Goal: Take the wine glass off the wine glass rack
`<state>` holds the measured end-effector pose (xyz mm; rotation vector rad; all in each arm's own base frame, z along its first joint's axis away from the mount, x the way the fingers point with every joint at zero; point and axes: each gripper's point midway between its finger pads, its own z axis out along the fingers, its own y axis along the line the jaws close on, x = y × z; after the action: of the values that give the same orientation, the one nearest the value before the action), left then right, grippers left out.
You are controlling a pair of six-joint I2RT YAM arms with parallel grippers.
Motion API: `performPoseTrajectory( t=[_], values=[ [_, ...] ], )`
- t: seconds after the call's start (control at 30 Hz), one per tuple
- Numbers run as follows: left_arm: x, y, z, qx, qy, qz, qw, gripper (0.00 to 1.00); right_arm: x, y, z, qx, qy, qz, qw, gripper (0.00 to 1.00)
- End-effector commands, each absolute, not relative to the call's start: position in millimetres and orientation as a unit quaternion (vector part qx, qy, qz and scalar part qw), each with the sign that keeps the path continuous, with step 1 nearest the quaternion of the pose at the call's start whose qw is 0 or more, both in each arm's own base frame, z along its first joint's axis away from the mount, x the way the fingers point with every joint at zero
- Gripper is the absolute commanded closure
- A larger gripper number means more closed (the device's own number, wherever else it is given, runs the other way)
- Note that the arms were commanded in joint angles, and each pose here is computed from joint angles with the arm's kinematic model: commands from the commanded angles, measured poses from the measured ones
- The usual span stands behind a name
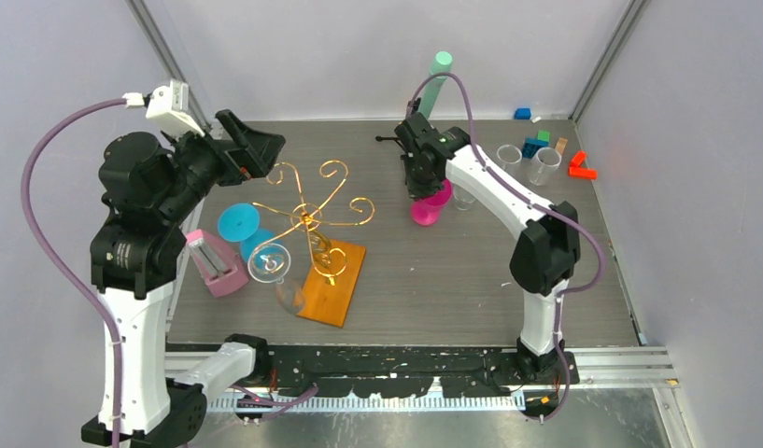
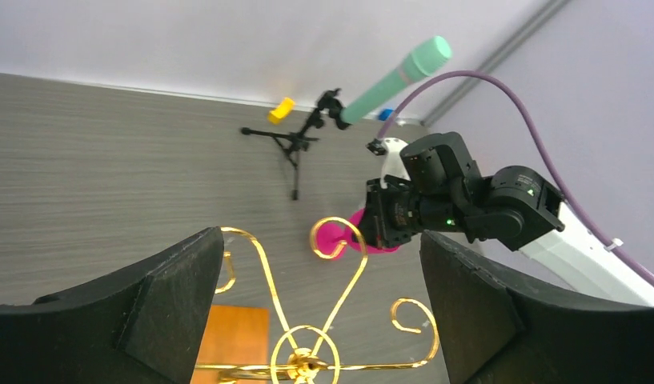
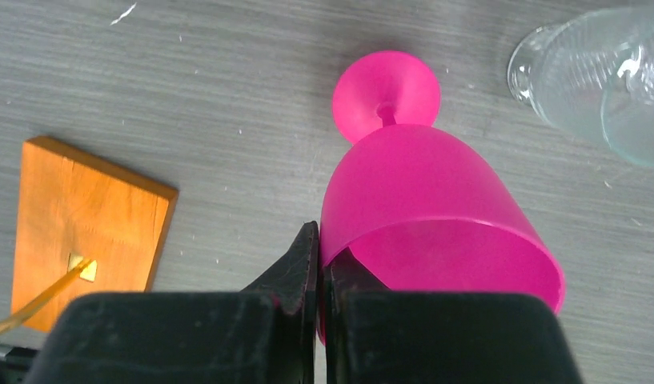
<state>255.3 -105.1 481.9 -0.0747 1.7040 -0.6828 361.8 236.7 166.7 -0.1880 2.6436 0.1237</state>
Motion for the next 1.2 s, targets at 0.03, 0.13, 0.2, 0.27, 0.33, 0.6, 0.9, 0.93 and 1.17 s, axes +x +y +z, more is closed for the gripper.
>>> performPoseTrajectory(
  t=[0.03, 0.13, 0.2, 0.27, 0.33, 0.6, 0.9, 0.93, 1.17],
  values=[
    [258, -72, 473, -0.053, 0.763, -0.197, 0.614, 0.05, 393, 248, 171, -0.082, 0.958, 0.031, 0.272, 0.94],
    [261, -71, 467, -0.058, 0.78, -0.19, 0.594, 0.05, 402, 245, 168, -0.082, 0.958, 0.013, 0.276, 0.9],
    [264, -71, 464, -0.06, 0.787, -0.186, 0.585, 0.05, 407, 243, 164, -0.079, 0.958, 0.008, 0.274, 0.84],
    [265, -69, 461, -0.068, 0.793, -0.18, 0.578, 0.05, 411, 242, 162, -0.079, 0.959, 0.003, 0.274, 0.77],
    [268, -65, 457, -0.079, 0.799, -0.172, 0.57, 0.06, 415, 240, 161, -0.079, 0.958, -0.004, 0.277, 0.71],
    [267, -43, 439, -0.11, 0.82, -0.134, 0.546, 0.05, 431, 246, 190, -0.072, 0.947, 0.013, 0.312, 0.59],
    [243, -6, 413, -0.147, 0.836, -0.05, 0.526, 0.0, 419, 262, 246, -0.09, 0.928, 0.092, 0.35, 0.32],
    [238, -4, 410, -0.151, 0.837, -0.046, 0.524, 0.0, 416, 262, 253, -0.091, 0.926, 0.101, 0.353, 0.32],
    [207, 12, 401, -0.196, 0.831, -0.02, 0.521, 0.0, 402, 260, 280, -0.083, 0.914, 0.131, 0.375, 0.31]
  ],
)
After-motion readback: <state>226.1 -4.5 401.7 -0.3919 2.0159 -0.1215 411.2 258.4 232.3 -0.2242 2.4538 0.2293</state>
